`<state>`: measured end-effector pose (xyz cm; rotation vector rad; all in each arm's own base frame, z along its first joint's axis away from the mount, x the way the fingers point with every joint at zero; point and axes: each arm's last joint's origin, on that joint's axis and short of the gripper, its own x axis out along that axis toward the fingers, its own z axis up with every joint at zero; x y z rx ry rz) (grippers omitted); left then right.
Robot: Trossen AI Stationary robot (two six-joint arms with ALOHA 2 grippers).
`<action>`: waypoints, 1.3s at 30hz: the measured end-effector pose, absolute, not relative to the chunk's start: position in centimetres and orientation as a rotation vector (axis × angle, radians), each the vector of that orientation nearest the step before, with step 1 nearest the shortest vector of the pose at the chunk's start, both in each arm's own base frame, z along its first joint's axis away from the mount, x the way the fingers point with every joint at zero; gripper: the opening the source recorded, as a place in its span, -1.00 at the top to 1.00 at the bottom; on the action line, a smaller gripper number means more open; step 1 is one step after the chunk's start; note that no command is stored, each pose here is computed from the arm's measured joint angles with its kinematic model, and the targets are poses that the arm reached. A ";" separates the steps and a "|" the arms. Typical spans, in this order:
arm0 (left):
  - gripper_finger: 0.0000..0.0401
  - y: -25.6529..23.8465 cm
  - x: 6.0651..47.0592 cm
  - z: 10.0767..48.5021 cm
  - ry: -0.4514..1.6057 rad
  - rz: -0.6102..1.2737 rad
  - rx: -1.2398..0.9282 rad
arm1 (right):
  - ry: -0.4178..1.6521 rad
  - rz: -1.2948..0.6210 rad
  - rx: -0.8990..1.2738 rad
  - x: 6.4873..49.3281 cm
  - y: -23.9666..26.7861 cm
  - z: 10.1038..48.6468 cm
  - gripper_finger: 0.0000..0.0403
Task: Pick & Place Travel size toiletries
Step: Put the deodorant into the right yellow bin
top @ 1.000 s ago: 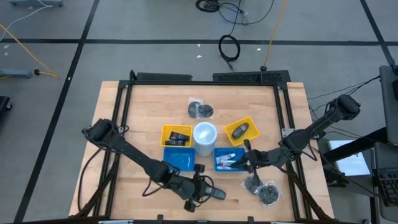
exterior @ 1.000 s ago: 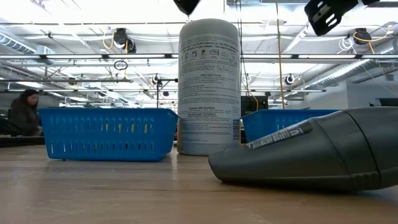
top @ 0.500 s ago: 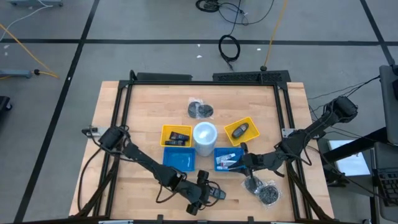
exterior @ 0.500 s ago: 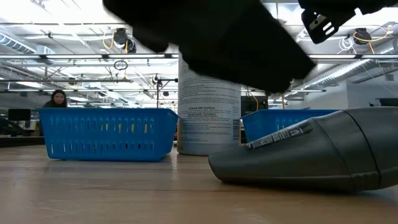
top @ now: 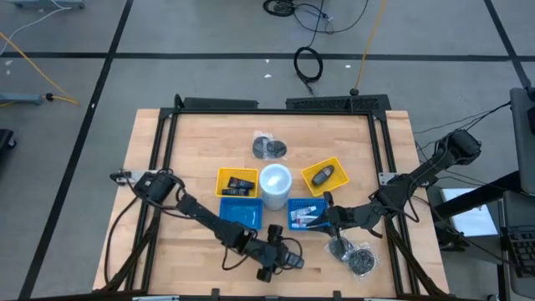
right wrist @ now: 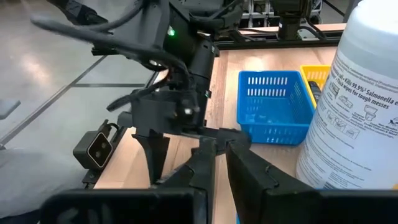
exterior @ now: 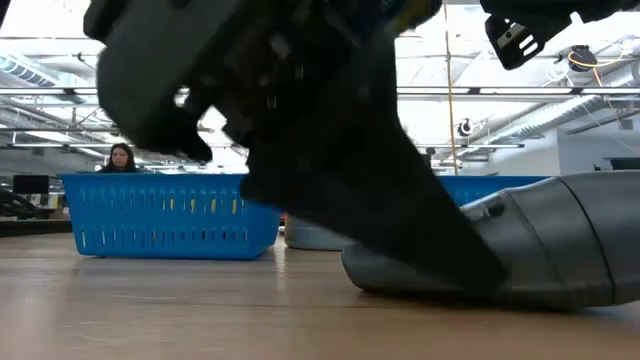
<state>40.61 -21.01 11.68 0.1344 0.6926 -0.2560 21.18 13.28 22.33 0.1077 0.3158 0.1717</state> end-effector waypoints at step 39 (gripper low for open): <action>0.14 -20.8 39.9 16.3 0.617 -0.211 0.168 | 0.314 0.171 0.108 21.2 13.3 22.4 0.78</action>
